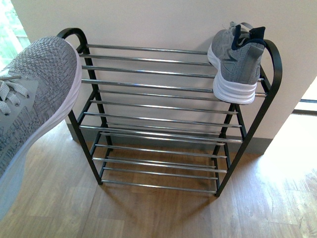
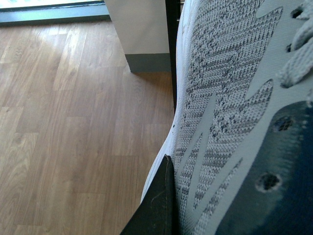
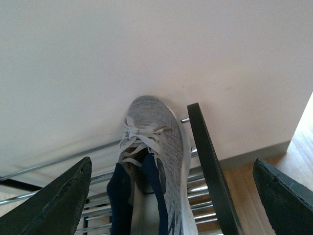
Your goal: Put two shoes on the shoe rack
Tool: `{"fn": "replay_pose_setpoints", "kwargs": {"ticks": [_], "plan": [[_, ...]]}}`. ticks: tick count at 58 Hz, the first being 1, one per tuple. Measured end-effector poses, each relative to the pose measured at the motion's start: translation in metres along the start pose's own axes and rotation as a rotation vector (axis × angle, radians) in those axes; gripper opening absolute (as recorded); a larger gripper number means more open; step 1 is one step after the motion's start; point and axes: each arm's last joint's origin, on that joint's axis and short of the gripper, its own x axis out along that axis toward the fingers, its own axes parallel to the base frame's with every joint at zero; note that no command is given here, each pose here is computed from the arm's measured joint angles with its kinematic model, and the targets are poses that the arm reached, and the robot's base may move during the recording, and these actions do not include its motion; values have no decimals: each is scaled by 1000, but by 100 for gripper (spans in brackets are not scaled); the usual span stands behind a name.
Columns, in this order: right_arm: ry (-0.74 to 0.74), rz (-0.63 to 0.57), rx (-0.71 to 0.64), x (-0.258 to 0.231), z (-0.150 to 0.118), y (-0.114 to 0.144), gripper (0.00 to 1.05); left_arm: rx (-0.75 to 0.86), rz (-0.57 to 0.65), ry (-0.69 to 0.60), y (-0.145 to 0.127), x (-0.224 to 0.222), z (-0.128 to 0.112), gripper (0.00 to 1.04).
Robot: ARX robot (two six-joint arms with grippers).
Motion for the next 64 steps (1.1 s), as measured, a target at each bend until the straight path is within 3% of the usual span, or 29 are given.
{"fn": "replay_pose_setpoints", "kwargs": {"ticks": [12, 27, 32, 36, 47, 56, 64], "plan": [[-149, 118, -52, -52, 8, -34, 96, 0, 0, 0, 0, 0, 0, 2], [-337, 58, -206, -94, -11, -97, 95, 0, 0, 0, 0, 0, 0, 2], [-251, 208, -334, -102, -22, -95, 80, 0, 0, 0, 0, 0, 0, 2], [-240, 240, -381, -112, -35, -92, 69, 0, 0, 0, 0, 0, 0, 2], [-236, 235, -420, -141, -73, -90, 29, 0, 3, 0, 0, 0, 0, 2], [-243, 241, -430, -155, -88, -89, 1, 0, 0, 0, 0, 0, 0, 2], [-243, 240, -434, -166, -99, -90, 1, 0, 0, 0, 0, 0, 0, 2]]}}
